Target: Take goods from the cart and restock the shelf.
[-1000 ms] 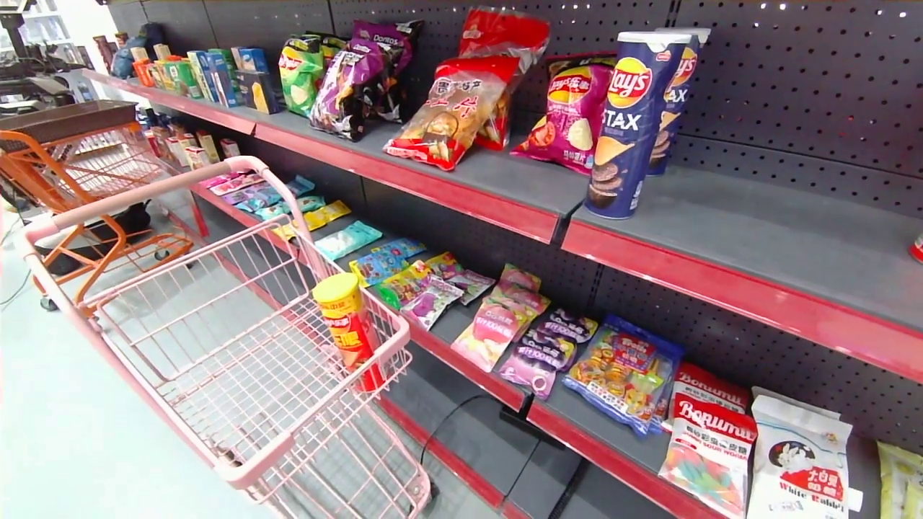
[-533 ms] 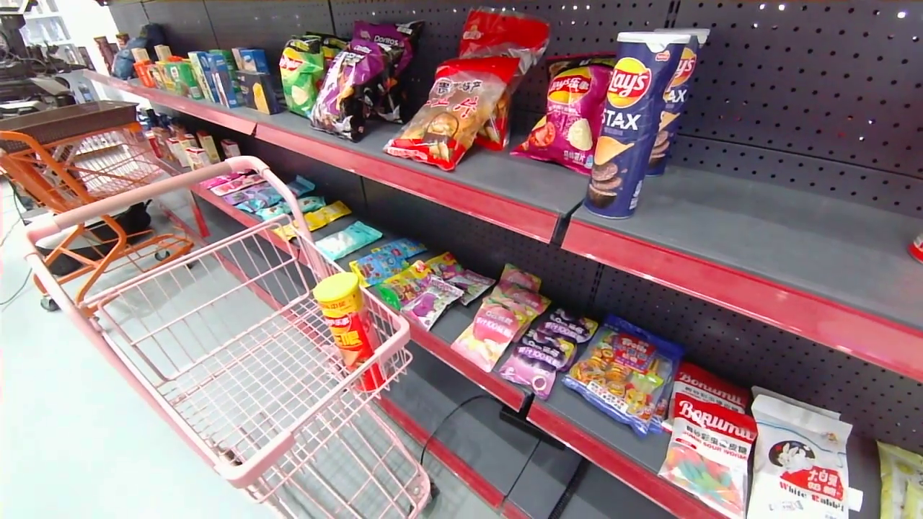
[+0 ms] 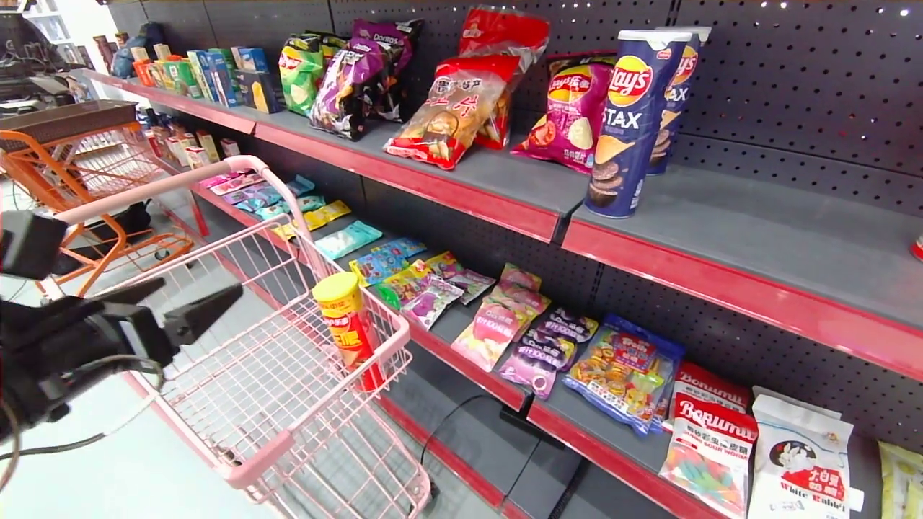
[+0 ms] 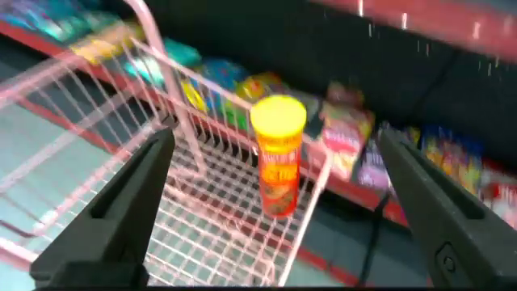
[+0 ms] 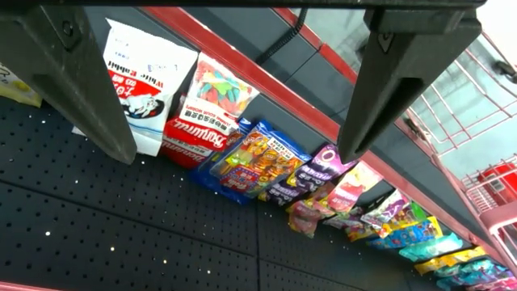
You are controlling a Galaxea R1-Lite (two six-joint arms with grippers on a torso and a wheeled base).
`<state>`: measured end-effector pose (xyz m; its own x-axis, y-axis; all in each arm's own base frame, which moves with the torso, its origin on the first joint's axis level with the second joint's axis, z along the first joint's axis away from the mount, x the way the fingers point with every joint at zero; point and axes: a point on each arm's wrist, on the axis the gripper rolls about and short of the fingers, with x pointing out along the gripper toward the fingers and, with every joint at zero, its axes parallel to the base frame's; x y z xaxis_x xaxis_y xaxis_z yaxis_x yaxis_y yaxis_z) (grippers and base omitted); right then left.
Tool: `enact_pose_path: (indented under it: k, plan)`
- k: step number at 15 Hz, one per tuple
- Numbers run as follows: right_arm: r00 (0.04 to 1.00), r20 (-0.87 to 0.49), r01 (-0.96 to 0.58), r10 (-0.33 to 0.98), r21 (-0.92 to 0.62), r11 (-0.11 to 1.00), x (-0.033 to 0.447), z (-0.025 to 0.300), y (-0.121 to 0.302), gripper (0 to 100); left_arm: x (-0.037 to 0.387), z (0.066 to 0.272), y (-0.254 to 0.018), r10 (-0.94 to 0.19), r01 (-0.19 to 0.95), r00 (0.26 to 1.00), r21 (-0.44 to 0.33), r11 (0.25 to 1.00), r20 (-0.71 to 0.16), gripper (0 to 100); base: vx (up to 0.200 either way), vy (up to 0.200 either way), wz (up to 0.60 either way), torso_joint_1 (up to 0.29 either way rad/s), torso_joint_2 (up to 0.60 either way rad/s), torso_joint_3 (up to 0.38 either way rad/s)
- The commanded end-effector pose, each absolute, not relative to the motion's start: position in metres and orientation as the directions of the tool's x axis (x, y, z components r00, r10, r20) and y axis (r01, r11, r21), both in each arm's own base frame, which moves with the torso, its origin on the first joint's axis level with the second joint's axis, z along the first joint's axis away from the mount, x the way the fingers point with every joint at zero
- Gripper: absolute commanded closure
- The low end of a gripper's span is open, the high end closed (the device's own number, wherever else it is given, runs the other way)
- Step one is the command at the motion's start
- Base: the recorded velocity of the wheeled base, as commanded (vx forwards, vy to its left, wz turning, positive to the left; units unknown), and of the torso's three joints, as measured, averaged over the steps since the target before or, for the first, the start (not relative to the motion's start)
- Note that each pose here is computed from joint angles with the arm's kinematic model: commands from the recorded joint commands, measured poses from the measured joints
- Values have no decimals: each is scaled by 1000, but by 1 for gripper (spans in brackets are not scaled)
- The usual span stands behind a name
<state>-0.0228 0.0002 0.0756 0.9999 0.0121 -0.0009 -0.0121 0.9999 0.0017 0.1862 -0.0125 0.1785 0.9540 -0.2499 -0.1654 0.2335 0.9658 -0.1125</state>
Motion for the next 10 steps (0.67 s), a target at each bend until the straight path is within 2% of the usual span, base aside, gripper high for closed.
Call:
enact_pose_path:
  k: [1,2,5,8,10]
  plan:
    - [1000,-2,-12,12,2,1000,-23,76,0,0,234,113,-16,-315,272,868,-161,949,-384,0,0,0,0,0,0,0]
    - [1000,-2,-12,12,2,1000,-23,76,0,0,250,98,-17,-328,285,866,-165,944,-378,0,0,0,0,0,0,0]
    - [1000,-2,-14,14,2,1000,-23,76,0,0,270,75,-21,-355,314,859,-168,935,-369,0,0,0,0,0,0,0]
    - [1000,-2,-14,14,0,1000,-23,76,0,0,289,66,-22,-368,325,856,-174,929,-363,0,0,0,0,0,0,0]
    - [1000,-2,-14,14,0,1000,-23,76,0,0,308,67,-23,-371,334,867,-165,928,-332,0,0,0,0,0,0,0]
